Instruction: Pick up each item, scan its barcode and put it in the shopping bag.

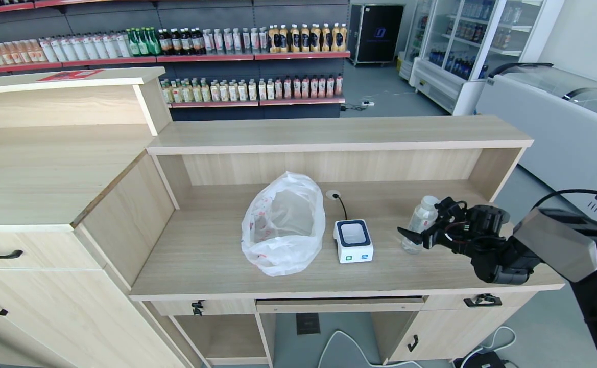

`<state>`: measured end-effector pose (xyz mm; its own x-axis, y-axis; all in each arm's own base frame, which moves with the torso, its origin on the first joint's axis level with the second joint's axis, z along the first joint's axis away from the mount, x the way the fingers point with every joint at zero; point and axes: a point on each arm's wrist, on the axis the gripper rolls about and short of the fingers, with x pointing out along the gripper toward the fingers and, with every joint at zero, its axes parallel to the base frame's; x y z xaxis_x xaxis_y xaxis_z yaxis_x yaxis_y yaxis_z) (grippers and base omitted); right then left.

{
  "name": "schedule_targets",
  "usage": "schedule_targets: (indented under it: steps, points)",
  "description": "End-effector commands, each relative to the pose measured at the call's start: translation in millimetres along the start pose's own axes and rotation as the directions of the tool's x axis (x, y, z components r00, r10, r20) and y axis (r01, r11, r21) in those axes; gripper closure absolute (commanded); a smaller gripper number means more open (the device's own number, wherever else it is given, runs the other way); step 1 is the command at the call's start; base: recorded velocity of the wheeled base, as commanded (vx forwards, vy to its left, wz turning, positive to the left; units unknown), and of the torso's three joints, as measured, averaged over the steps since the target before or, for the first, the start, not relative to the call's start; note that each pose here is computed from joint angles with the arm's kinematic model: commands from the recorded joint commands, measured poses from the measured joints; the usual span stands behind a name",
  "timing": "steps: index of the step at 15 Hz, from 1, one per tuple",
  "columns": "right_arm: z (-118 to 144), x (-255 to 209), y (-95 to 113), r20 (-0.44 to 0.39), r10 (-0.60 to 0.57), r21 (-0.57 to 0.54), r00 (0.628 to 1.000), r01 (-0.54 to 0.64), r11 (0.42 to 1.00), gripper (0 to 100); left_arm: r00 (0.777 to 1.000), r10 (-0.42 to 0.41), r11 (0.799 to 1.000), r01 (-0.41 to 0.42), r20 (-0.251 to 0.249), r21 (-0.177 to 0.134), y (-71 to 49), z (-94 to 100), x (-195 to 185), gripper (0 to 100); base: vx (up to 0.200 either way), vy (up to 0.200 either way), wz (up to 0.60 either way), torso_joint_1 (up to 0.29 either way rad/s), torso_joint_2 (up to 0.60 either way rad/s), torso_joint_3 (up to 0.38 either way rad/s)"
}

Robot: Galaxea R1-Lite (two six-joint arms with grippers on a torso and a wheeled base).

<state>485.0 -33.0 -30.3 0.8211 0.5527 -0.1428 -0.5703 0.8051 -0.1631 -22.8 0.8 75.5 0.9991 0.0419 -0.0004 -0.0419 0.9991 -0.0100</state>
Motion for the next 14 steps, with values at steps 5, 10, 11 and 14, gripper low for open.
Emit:
schedule_targets:
  steps: [5, 10, 11, 14]
  points:
    - [-1, 15, 6, 0.023, 0.022, 0.008, 0.999, -0.022, 1.0, 0, 1.0, 0.001, 1.0, -0.001, 0.0, -0.001, 0.0, 0.0, 0, 0, 0.0, 0.0, 0.0, 0.0, 0.0, 0.0]
    - [-6, 16, 7, 0.019, 0.023, 0.017, 1.0, -0.024, 1.0, 100, 1.0, -0.001, 1.0, 0.001, 0.0, -0.001, 0.0, 0.0, 0, 0, 0.0, 0.0, 0.0, 0.0, 0.0, 0.0]
    - [-6, 16, 7, 0.02, 0.023, 0.016, 1.0, -0.023, 1.0, 100, 1.0, 0.001, 1.0, -0.001, 0.0, -0.001, 0.0, 0.0, 0, 0, 0.0, 0.0, 0.0, 0.0, 0.0, 0.0]
    - [-4, 15, 6, 0.024, 0.019, 0.012, 1.0, -0.019, 1.0, 100, 1.0, 0.001, 1.0, -0.001, 0.0, -0.001, 0.0, 0.0, 0, 0, 0.0, 0.0, 0.0, 0.0, 0.0, 0.0]
